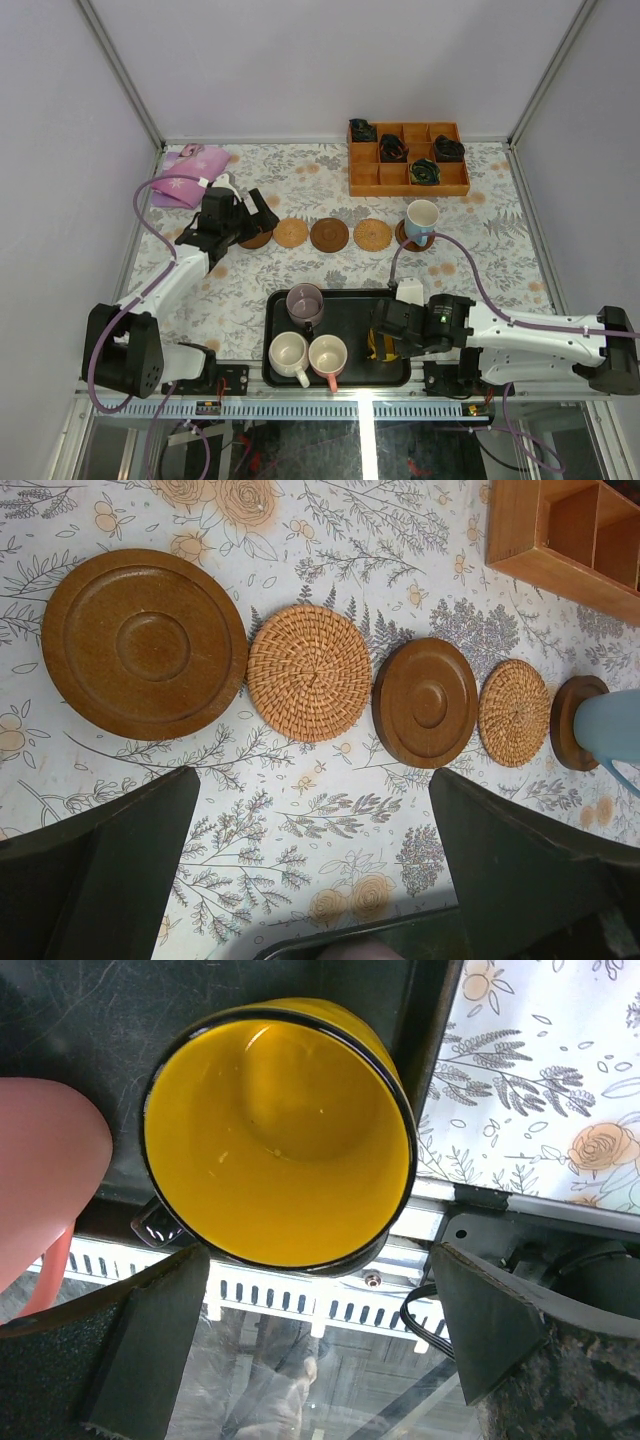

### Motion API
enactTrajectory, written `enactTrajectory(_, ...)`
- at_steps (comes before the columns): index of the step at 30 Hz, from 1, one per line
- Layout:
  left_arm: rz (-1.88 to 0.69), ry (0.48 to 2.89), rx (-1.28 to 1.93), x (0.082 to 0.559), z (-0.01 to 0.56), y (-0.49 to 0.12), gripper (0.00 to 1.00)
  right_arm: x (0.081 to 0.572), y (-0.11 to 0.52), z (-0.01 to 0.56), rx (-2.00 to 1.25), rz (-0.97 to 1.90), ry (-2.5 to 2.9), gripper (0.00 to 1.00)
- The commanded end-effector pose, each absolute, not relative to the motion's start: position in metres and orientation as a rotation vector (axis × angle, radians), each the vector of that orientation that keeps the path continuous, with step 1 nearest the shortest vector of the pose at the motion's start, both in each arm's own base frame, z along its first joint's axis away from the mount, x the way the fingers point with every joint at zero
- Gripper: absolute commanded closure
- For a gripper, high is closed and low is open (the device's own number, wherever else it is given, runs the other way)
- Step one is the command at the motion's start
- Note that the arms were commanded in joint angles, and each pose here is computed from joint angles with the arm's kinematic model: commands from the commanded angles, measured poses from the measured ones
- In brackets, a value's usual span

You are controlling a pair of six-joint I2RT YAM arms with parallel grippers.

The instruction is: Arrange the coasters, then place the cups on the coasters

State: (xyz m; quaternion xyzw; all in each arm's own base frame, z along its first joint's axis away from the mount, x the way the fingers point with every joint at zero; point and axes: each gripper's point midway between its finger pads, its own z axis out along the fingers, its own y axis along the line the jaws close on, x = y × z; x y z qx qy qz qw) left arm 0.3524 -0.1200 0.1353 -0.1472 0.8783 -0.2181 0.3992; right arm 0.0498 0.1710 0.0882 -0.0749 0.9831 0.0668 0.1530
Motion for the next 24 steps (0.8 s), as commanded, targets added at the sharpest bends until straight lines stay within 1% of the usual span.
enactTrajectory(1,-0.562,2.190,-0.352,0.354,0.141,-0.121,0.00,0.051,0.151,0.089,-0.119,0.104,2.809,0.00)
enactTrajectory(4,-0.569,2.189,-0.349,0.354,0.141,-0.122,0.00,0.049,0.148,0.092,-0.089,0.114,2.820,0.04)
enactTrajectory(6,-0.569,2.190,-0.350,0.355,0.140,-0.122,0.00,0.049,0.144,0.093,-0.070,0.106,2.817,0.10)
enactTrajectory(12,-0.567,2.193,-0.354,0.357,0.139,-0.122,0.00,0.059,0.143,0.095,-0.033,0.062,2.770,0.35)
enactTrajectory(14,-0.564,2.194,-0.351,0.357,0.139,-0.122,0.00,0.061,0.143,0.092,-0.041,0.025,2.766,0.41)
enactTrajectory(15,-0.563,2.195,-0.352,0.357,0.138,-0.122,0.00,0.061,0.143,0.091,-0.048,0.003,2.765,0.43)
enactTrajectory(19,-0.558,2.195,-0.352,0.358,0.138,-0.122,0.00,0.068,0.141,0.086,-0.050,-0.088,2.744,0.45)
enactTrajectory(24,-0.552,2.200,-0.358,0.358,0.135,-0.121,0.00,0.085,0.141,0.086,0.003,-0.116,2.682,0.50)
